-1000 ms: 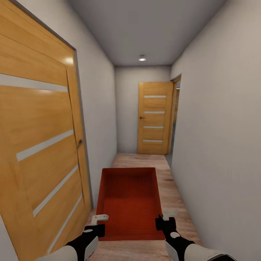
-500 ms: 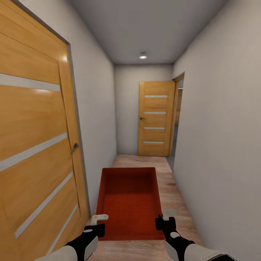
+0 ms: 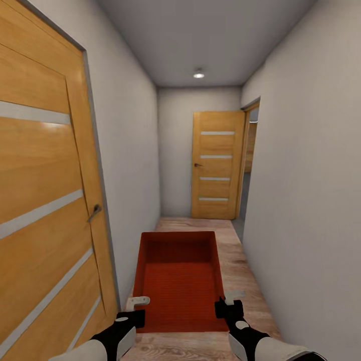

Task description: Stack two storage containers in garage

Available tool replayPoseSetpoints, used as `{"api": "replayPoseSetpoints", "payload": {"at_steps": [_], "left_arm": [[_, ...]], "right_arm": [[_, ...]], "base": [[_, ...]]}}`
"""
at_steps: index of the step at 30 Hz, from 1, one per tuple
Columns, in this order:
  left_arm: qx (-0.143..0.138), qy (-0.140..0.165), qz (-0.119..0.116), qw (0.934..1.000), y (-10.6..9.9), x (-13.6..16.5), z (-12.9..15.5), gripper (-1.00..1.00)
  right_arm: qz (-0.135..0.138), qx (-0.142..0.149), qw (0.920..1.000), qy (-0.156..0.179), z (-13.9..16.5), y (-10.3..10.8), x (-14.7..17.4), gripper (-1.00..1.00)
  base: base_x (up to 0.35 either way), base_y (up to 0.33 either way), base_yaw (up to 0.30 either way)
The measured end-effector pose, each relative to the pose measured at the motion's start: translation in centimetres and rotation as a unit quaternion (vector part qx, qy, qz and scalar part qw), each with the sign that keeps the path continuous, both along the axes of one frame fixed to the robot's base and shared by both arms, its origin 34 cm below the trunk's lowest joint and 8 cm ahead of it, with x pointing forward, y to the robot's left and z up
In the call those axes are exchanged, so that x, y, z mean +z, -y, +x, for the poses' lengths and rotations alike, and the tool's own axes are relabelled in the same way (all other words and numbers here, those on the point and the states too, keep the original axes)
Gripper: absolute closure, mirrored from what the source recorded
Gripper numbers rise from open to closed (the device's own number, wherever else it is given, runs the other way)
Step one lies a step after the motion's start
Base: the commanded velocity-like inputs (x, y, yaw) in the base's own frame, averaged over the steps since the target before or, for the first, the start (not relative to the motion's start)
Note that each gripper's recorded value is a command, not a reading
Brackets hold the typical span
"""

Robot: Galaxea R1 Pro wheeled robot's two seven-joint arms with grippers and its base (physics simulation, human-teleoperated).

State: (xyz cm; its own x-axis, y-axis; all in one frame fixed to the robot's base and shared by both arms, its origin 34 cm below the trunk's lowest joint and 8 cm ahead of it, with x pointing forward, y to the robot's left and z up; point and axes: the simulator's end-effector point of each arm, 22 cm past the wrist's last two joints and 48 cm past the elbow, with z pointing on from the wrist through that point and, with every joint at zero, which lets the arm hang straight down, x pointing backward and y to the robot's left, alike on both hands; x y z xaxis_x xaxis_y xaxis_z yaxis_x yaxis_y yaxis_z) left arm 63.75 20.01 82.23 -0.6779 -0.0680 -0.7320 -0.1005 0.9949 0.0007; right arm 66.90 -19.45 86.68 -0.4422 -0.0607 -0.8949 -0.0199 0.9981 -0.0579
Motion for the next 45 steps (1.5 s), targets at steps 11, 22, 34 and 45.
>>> {"api": "replayPoseSetpoints", "payload": {"at_steps": [11,22,34,45], "left_arm": [[0.001,0.001,-0.001,1.0,-0.03,0.01,0.01,1.0],[0.001,0.001,-0.001,1.0,-0.04,0.03,0.03,1.0],[0.0,0.001,0.0,1.0,-0.05,0.04,0.04,1.0],[0.002,0.001,0.001,1.0,0.04,0.07,0.04,1.0]], "right_arm": [[-0.001,0.001,1.0,0.0,0.04,-0.03,0.05,1.0],[-0.001,0.001,1.0,0.001,0.04,-0.04,0.06,1.0],[-0.001,0.001,1.0,0.001,0.02,-0.04,0.04,1.0],[0.0,0.001,1.0,0.001,0.04,0.05,0.05,1.0]], "base": [[0.323,0.0,0.0],[0.323,0.0,0.0],[0.323,0.0,0.0],[0.323,0.0,0.0]]}}
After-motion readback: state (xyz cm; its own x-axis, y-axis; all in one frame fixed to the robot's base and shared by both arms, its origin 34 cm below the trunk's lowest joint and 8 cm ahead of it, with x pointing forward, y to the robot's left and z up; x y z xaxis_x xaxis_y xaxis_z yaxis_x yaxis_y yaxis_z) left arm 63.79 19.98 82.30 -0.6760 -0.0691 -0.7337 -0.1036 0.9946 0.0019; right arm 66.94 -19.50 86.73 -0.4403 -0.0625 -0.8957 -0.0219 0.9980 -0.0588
